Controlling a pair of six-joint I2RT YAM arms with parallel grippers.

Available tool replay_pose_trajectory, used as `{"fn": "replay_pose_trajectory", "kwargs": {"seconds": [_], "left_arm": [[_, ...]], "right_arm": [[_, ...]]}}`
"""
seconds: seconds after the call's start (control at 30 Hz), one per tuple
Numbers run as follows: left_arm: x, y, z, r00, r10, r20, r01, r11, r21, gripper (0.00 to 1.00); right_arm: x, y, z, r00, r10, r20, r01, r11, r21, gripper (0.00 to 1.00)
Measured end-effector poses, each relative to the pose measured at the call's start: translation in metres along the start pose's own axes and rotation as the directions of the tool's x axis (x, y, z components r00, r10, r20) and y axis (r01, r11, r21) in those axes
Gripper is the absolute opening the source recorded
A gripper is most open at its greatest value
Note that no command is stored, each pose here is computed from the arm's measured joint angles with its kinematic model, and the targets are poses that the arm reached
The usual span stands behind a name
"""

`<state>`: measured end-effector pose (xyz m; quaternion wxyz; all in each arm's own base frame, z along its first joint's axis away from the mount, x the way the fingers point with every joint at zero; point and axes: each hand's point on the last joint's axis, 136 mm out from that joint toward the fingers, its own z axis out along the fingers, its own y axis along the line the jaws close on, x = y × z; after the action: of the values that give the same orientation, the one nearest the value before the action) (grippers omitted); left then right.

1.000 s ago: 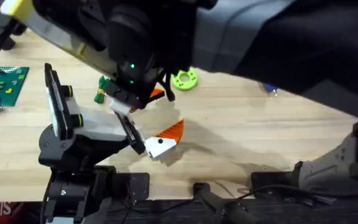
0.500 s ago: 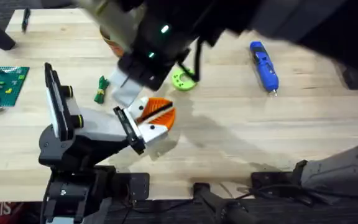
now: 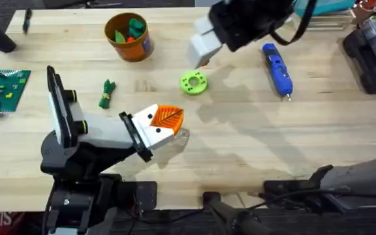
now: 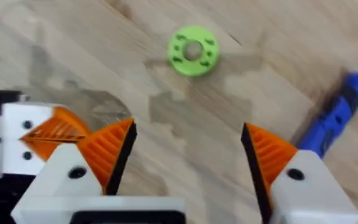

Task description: Pick up the gripper from the table and insert it into the empty holder that is missing its gripper. Then pick up a screw, insert it into the mounting hole, and use the screwdriver to tighten it. Finally, clean up the table by picking up the vegetable and placing it into the bucket.

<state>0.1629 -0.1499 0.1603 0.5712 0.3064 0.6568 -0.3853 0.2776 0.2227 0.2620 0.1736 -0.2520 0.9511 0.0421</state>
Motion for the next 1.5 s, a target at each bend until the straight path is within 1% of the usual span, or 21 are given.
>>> {"fn": "replay_pose_trajectory", "kwargs": {"seconds": [0.07,0.13,0.2,0.33,0.5,0.6,0.7,0.8,0.87,0.93,1.03,1.1,1.23,1.33,1.5], "left_arm": [[0.0,0.0,0.0,1.0,0.0,0.0,0.0,1.0,0.0,0.019],[0.0,0.0,0.0,1.0,0.0,0.0,0.0,1.0,0.0,0.019],[0.0,0.0,0.0,1.0,0.0,0.0,0.0,1.0,0.0,0.019],[0.0,0.0,0.0,1.0,0.0,0.0,0.0,1.0,0.0,0.019],[0.0,0.0,0.0,1.0,0.0,0.0,0.0,1.0,0.0,0.019],[0.0,0.0,0.0,1.0,0.0,0.0,0.0,1.0,0.0,0.019],[0.0,0.0,0.0,1.0,0.0,0.0,0.0,1.0,0.0,0.019],[0.0,0.0,0.0,1.0,0.0,0.0,0.0,1.0,0.0,0.019],[0.0,0.0,0.0,1.0,0.0,0.0,0.0,1.0,0.0,0.019],[0.0,0.0,0.0,1.0,0.0,0.0,0.0,1.0,0.0,0.019],[0.0,0.0,0.0,1.0,0.0,0.0,0.0,1.0,0.0,0.019],[0.0,0.0,0.0,1.0,0.0,0.0,0.0,1.0,0.0,0.019],[0.0,0.0,0.0,1.0,0.0,0.0,0.0,1.0,0.0,0.019],[0.0,0.0,0.0,1.0,0.0,0.0,0.0,1.0,0.0,0.019],[0.0,0.0,0.0,1.0,0.0,0.0,0.0,1.0,0.0,0.019]], "right_arm": [[0.004,-0.011,0.006,0.999,0.045,-0.013,-0.044,0.999,0.014,0.99],[0.013,-0.022,0.015,0.996,0.087,-0.034,-0.086,0.996,0.028,0.99],[0.025,-0.034,0.025,0.99,0.131,-0.052,-0.129,0.991,0.043,0.991],[0.058,-0.068,0.042,0.968,0.241,-0.072,-0.236,0.969,0.072,0.991],[0.086,-0.11,0.054,0.933,0.35,-0.076,-0.349,0.937,0.034,0.992],[0.1,-0.138,0.066,0.917,0.387,-0.097,-0.387,0.922,0.022,0.993],[0.104,-0.17,0.076,0.906,0.413,-0.09,-0.412,0.911,0.03,0.993],[0.106,-0.201,0.085,0.886,0.459,-0.066,-0.458,0.888,0.038,0.994],[0.108,-0.211,0.089,0.872,0.485,-0.064,-0.484,0.875,0.026,0.993],[0.106,-0.217,0.091,0.876,0.48,-0.046,-0.48,0.877,0.014,0.991],[0.097,-0.224,0.093,0.904,0.427,-0.007,-0.427,0.904,0.018,0.992],[0.094,-0.229,0.097,0.922,0.386,0.001,-0.386,0.922,0.041,0.992],[0.089,-0.235,0.111,0.952,0.306,-0.011,-0.304,0.949,0.085,0.993],[0.084,-0.238,0.127,0.963,0.268,-0.023,-0.265,0.96,0.095,0.993],[0.089,-0.242,0.157,0.962,0.257,-0.088,-0.249,0.965,0.086,0.994]]}}
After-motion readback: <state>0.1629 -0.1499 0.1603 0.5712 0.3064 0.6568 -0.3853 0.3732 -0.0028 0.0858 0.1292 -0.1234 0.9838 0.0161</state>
